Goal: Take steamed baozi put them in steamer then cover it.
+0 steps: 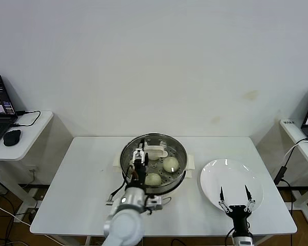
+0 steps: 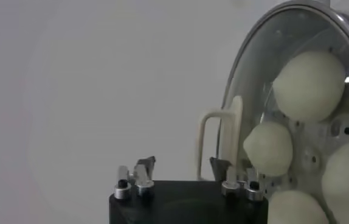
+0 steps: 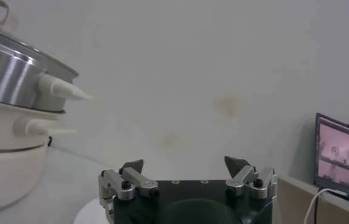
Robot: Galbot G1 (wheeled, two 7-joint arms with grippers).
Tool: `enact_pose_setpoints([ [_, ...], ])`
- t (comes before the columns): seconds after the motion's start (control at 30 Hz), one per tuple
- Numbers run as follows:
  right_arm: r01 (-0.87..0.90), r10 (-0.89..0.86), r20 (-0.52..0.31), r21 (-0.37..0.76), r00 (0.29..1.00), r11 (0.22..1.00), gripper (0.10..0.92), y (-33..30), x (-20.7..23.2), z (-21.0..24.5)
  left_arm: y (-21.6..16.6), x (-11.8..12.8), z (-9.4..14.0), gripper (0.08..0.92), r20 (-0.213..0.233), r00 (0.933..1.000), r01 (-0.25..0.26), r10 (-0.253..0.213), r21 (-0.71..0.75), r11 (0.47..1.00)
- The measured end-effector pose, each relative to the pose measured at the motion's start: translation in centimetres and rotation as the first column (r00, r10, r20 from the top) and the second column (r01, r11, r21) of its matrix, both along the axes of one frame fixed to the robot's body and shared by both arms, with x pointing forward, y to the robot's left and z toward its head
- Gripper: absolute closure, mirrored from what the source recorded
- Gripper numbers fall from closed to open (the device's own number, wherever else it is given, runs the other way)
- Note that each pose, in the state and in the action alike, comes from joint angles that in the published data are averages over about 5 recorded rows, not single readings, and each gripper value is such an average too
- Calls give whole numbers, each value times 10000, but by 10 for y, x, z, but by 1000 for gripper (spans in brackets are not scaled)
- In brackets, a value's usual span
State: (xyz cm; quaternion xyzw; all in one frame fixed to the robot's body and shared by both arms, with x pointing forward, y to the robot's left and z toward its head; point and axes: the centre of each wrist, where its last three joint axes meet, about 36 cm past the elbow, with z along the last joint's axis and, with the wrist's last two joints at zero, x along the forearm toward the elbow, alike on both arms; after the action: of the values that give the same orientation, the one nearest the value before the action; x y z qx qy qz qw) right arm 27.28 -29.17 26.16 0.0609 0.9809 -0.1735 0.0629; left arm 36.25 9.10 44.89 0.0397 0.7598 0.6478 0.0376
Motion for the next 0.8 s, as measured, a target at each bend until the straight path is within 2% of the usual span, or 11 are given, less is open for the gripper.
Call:
enact_pose_setpoints([
  [0.2,-134,134,-64,6,9999,9999,200,-4,-6,2,33,-38,11,178,160,9996,240,-218,-1531,9879],
  [0.37,-310,309,-130,-17,9994,9995,199,-9,-11,6,73,-61,7,177,209,9986,537,-495,-3770,9246],
  [0.47,-432,432,-187,-33,9989,9991,199,-11,-13,9,101,-75,-2,177,239,9976,682,-653,-5197,8516],
  [0.57,-578,578,-273,-7,9980,9983,200,-12,-15,13,125,-91,-14,177,165,9979,583,-628,-6521,7559],
  [0.67,-765,768,-399,80,9963,9970,199,-12,-18,16,144,-105,-25,177,45,9991,302,-415,-7647,6437],
  [0.8,-1021,1035,-630,262,9926,9944,200,-12,-24,23,162,-118,-39,177,-119,9999,-148,89,-8614,5077],
])
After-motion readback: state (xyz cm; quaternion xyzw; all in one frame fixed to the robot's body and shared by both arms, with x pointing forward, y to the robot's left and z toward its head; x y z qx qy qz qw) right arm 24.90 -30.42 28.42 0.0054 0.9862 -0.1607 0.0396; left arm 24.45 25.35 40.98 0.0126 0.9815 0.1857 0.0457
